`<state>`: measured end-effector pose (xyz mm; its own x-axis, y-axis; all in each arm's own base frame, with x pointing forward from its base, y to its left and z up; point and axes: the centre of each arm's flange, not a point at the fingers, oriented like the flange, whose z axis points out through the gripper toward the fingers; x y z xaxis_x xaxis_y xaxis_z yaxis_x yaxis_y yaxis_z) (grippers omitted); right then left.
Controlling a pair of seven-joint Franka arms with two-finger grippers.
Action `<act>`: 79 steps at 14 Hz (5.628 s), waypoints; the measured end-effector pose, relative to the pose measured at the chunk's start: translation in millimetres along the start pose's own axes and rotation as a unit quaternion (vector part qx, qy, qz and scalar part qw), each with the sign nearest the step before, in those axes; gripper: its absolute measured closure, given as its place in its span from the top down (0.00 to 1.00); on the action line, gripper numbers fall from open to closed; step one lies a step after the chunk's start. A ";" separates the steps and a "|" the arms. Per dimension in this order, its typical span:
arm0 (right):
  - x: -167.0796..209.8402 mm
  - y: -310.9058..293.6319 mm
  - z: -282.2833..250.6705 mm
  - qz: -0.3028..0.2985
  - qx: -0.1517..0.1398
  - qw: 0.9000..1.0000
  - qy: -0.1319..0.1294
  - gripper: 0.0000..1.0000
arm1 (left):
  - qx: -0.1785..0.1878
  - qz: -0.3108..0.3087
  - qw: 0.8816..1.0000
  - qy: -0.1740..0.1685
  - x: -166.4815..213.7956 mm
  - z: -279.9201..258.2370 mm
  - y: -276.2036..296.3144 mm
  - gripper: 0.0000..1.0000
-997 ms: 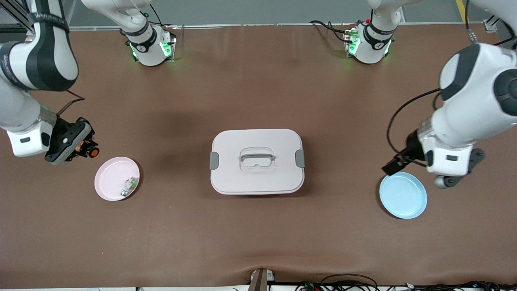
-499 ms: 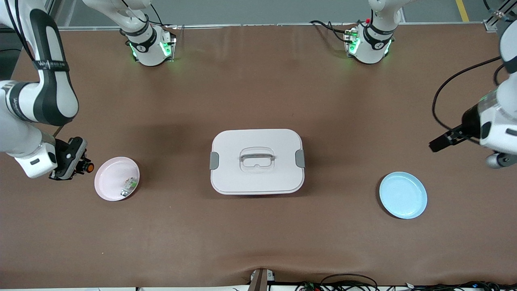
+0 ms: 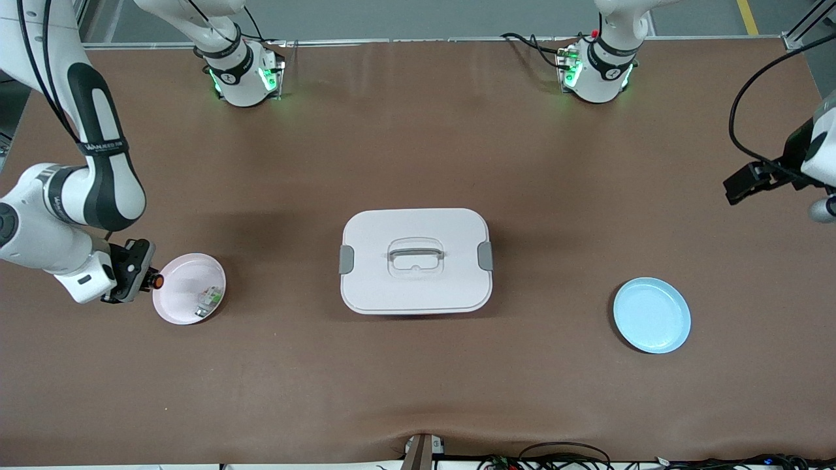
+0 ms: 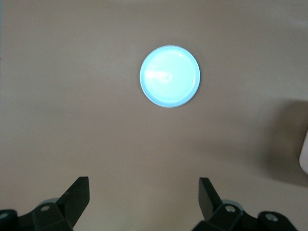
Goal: Transfer orange switch to right arm and place
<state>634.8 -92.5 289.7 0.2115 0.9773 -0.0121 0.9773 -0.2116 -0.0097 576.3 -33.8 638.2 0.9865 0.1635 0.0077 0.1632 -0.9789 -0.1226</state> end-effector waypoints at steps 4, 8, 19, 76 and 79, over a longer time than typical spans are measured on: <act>1.0 0.4 19.3 -0.005 0.008 1.000 -0.002 0.44 | -0.016 -0.004 1.000 -0.007 -23.3 -0.9 -23.8 1.00; 2.2 -1.7 37.5 -0.007 0.022 1.000 -0.004 0.44 | -0.014 -0.001 1.000 0.001 -39.6 -6.6 -21.6 1.00; 6.0 -0.5 86.2 -0.011 0.020 1.000 -0.007 0.44 | -0.013 0.025 1.000 -0.001 -39.2 -1.7 -25.2 1.00; 5.0 51.6 -32.6 0.605 0.060 0.792 -0.052 1.00 | -0.022 0.037 0.999 -0.005 -42.4 -3.2 -13.0 1.00; 7.9 55.2 -45.2 0.613 0.057 0.787 -0.039 1.00 | -0.022 0.037 0.999 -0.003 -42.3 -4.4 -13.0 1.00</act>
<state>691.0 -96.1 334.3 0.9891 0.0359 -0.1430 0.0316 -0.9990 -0.0319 532.5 -28.5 643.8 0.9959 0.0902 -0.0064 0.0894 -0.9929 -0.0790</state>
